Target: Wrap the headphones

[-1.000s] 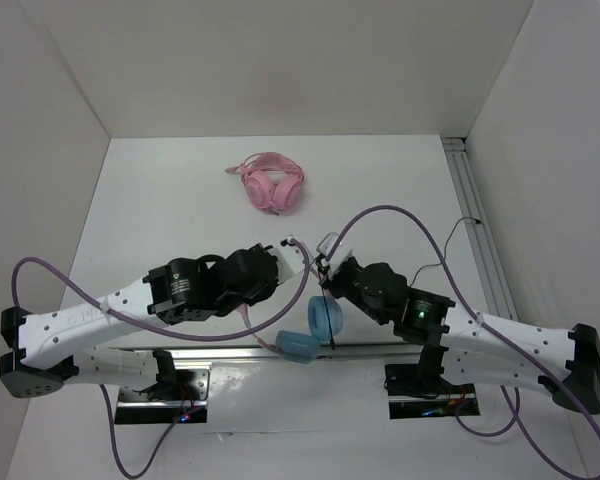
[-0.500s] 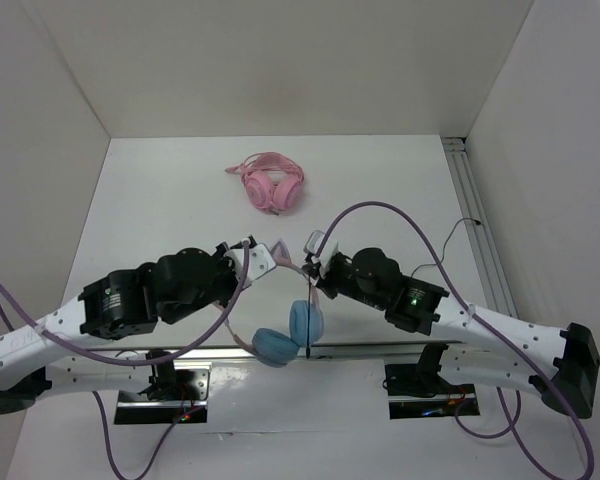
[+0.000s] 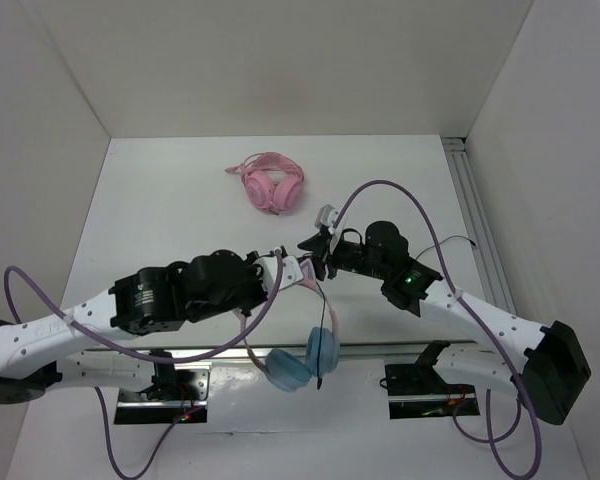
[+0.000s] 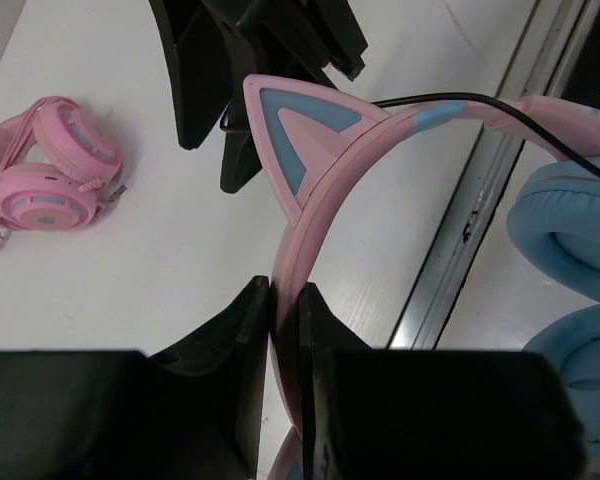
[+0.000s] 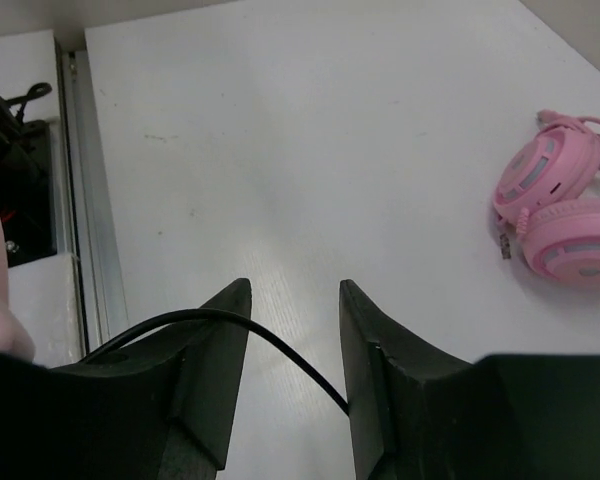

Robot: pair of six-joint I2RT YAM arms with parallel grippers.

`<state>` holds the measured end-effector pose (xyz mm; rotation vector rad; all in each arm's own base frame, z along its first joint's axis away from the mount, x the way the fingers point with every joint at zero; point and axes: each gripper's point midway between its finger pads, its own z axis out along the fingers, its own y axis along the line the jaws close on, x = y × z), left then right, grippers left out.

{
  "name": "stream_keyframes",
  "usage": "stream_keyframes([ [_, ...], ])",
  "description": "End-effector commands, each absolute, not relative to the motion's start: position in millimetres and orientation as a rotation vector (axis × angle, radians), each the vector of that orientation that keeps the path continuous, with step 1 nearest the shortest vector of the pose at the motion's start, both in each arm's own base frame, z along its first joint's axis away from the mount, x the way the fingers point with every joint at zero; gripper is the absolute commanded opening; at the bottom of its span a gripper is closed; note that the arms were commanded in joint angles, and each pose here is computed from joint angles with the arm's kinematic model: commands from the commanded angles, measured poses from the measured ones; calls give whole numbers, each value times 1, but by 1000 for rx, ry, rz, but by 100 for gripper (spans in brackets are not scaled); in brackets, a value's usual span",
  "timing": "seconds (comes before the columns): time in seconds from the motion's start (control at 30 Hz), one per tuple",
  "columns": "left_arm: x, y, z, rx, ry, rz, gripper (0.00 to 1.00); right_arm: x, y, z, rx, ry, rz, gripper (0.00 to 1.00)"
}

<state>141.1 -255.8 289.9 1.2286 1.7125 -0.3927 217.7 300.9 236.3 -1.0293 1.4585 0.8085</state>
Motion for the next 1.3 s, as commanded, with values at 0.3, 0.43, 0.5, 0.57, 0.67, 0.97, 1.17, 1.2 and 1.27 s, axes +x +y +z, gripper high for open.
stream_keyframes([
  [0.3, 168, -263, 415, 678, 1538, -587, 0, 217, 337, 242, -1016, 1258, 1206, 50],
  [0.43, 168, -257, 435, 631, 1513, -611, 0, 228, 343, 236, -984, 1264, 1230, 50],
  [0.5, 170, -259, 435, 621, 1527, -600, 0, 231, 346, 236, -969, 1247, 1244, 49],
  [0.57, 169, -258, 439, 603, 1532, -619, 0, 236, 348, 232, -938, 1267, 1271, 47],
  [0.67, 168, -257, 448, 571, 1529, -650, 0, 239, 354, 231, -916, 1250, 1319, 51],
  [0.97, 192, -246, 477, 316, 1517, -612, 0, 243, 368, 215, -874, 1234, 1453, 52],
  [1.17, 217, -223, 491, 6, 1467, -528, 0, 236, 372, 197, -848, 1230, 1531, 48],
  [1.2, 221, -220, 498, -61, 1446, -539, 0, 230, 373, 195, -844, 1236, 1557, 44],
  [1.27, 231, -216, 496, -158, 1442, -476, 0, 223, 371, 193, -833, 1224, 1572, 23],
])
